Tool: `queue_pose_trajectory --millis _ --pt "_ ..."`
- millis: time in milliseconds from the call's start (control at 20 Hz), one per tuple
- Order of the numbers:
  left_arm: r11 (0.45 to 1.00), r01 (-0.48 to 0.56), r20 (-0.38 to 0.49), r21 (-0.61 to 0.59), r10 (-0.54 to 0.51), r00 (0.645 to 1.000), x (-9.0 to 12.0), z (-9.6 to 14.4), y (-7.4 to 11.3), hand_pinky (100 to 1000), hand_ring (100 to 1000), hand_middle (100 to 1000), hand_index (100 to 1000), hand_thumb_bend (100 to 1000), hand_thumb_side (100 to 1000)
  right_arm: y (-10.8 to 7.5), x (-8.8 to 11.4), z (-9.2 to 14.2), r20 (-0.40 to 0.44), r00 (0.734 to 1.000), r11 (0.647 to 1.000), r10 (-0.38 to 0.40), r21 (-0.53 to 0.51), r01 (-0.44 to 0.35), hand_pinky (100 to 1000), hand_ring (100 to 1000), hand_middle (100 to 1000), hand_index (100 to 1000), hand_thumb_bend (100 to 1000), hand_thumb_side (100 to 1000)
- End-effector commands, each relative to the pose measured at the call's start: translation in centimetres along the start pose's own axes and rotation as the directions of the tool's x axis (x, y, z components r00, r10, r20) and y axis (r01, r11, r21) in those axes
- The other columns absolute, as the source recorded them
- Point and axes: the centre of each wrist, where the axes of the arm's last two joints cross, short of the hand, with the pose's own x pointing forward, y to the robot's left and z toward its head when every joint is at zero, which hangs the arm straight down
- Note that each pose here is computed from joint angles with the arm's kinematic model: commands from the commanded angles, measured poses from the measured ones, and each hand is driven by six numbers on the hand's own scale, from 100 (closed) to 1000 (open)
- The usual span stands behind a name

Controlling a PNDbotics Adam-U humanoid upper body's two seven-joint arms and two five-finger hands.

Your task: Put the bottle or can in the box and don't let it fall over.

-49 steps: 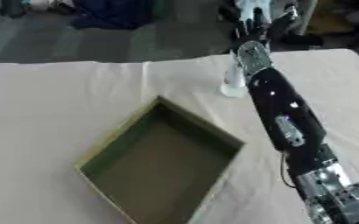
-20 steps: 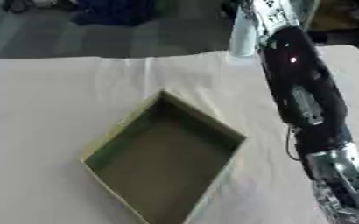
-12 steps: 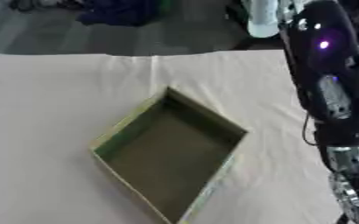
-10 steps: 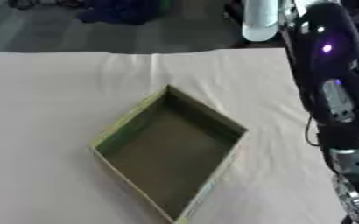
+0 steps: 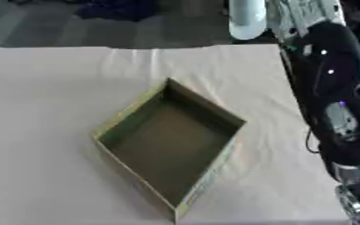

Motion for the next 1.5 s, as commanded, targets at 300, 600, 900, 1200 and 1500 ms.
queue_pose_trajectory --millis 300,600,900,1200,1500 --pt "1.000 0.002 0.014 -0.011 -0.002 1.000 0.4 -0.6 0.4 1000 940 830 806 548 695 1.6 -2.8 2.3 -0.177 0.984 0.999 -0.005 0.049 0.014 100 100 100 969 181 985" --pt "1.000 0.000 0.022 -0.005 0.000 1.000 0.6 -0.7 0.4 1000 940 830 806 550 694 0.6 -4.9 3.2 -0.287 0.958 0.999 0.005 0.045 0.008 100 100 100 964 187 990" --pt "1.000 -0.001 0.021 -0.003 0.001 1.000 0.6 -0.6 0.4 1000 941 831 806 548 696 -0.7 -6.8 4.4 -0.379 0.925 0.999 -0.005 0.037 0.021 100 100 100 959 191 1000" --pt "1.000 -0.001 0.024 -0.004 0.001 1.000 0.6 -0.7 0.3 1000 942 831 806 548 697 -2.7 -8.4 6.0 -0.470 0.882 1.000 -0.030 -0.022 0.022 100 100 100 952 197 1000" --pt "1.000 -0.004 0.024 -0.003 0.004 1.000 0.6 -0.7 0.3 1000 943 831 805 547 698 -5.2 -9.5 8.1 -0.544 0.837 0.992 -0.053 -0.122 -0.016 100 100 100 945 205 1000"
